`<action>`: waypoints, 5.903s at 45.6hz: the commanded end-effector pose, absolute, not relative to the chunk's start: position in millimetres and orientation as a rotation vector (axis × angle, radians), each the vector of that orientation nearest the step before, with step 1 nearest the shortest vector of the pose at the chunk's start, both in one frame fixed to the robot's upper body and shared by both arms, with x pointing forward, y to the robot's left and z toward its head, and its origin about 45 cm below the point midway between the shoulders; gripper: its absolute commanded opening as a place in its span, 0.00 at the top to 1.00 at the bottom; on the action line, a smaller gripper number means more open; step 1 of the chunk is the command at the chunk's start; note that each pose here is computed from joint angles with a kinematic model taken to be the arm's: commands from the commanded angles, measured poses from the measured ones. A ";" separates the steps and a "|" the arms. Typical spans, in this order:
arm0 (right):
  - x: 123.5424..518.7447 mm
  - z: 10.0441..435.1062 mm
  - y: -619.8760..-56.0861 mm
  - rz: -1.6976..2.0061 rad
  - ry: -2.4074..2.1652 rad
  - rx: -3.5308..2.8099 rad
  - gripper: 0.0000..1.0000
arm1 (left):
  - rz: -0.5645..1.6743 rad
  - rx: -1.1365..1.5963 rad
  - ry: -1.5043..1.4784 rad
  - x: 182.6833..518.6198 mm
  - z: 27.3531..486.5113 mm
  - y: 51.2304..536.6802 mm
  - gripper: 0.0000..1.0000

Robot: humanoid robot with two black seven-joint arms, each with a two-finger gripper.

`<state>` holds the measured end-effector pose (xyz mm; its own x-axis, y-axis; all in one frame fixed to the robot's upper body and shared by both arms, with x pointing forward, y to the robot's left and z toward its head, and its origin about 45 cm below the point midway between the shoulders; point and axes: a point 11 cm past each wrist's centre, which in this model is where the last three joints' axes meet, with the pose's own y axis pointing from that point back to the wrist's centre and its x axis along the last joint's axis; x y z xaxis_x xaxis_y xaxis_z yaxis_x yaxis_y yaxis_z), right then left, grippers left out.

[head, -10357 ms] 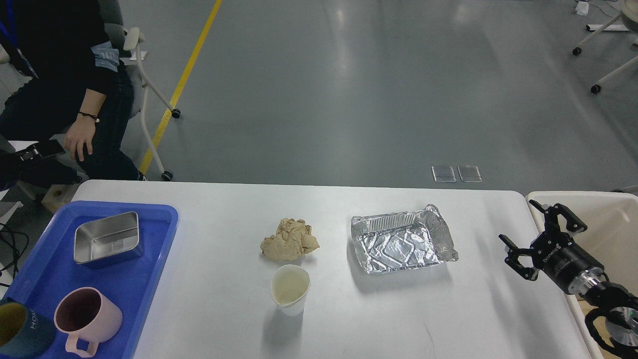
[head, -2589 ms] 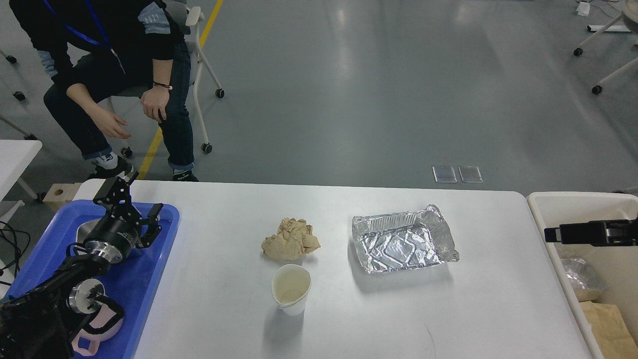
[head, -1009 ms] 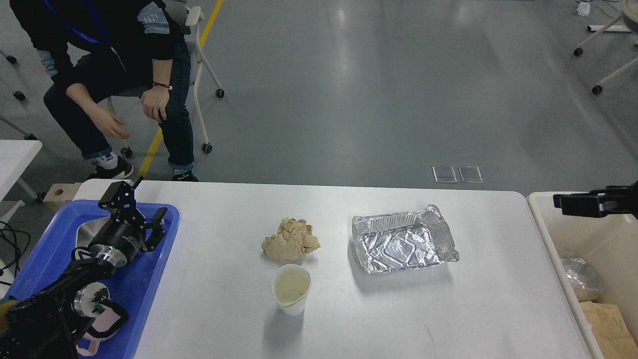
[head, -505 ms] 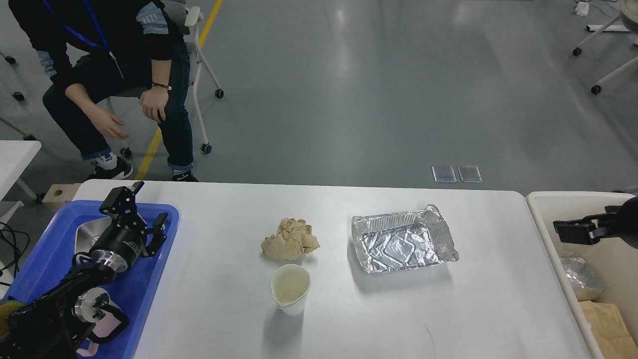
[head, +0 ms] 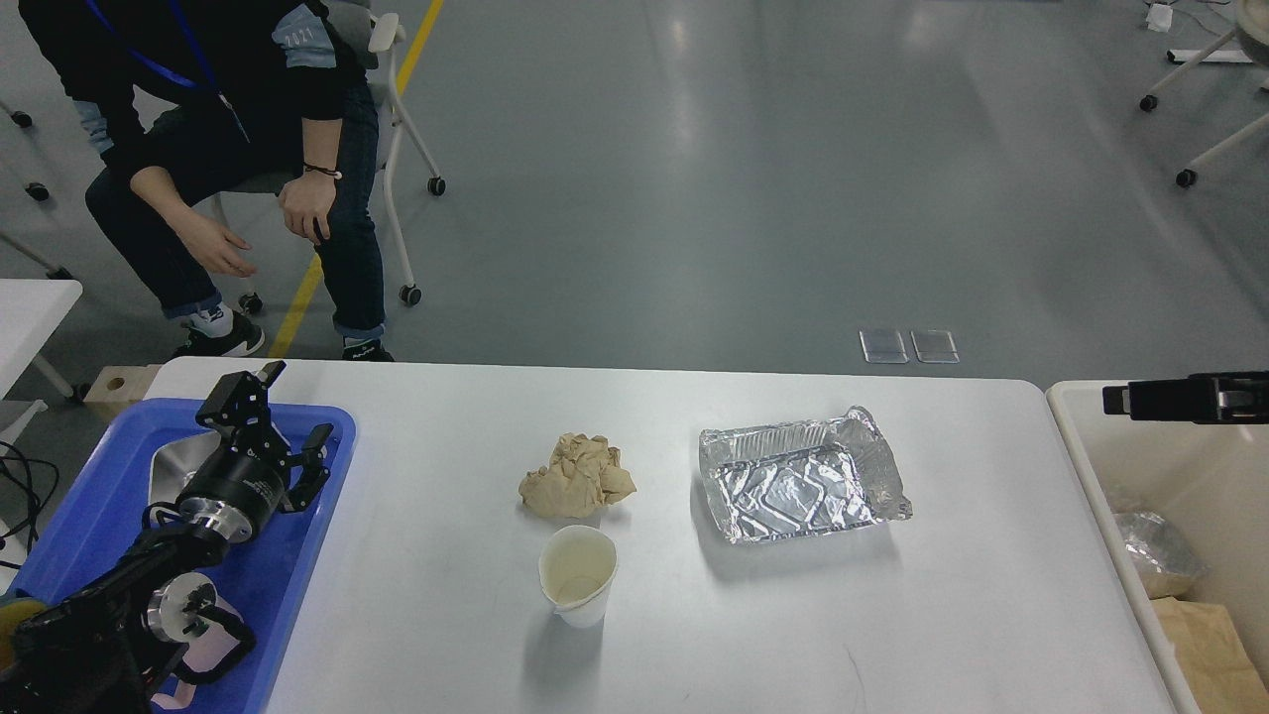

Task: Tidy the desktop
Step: 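Reach the right gripper toward the foil tray, then lower the right gripper onto the foil tray's edge nearest it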

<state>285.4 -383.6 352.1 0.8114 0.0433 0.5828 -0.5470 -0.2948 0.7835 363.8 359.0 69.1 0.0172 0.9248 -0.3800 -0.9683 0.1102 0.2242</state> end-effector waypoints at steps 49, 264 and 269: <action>315.7 318.1 -334.4 0.965 -0.864 1.838 0.00 | 1.469 -0.127 0.504 363.1 65.4 348.2 0.02; 389.0 135.3 -263.5 0.589 -0.304 1.853 0.00 | 1.500 -0.295 0.401 389.2 127.9 408.5 0.02; 393.0 126.5 -275.2 0.581 -0.331 1.810 0.00 | 1.500 -0.296 0.402 388.7 127.1 408.0 0.02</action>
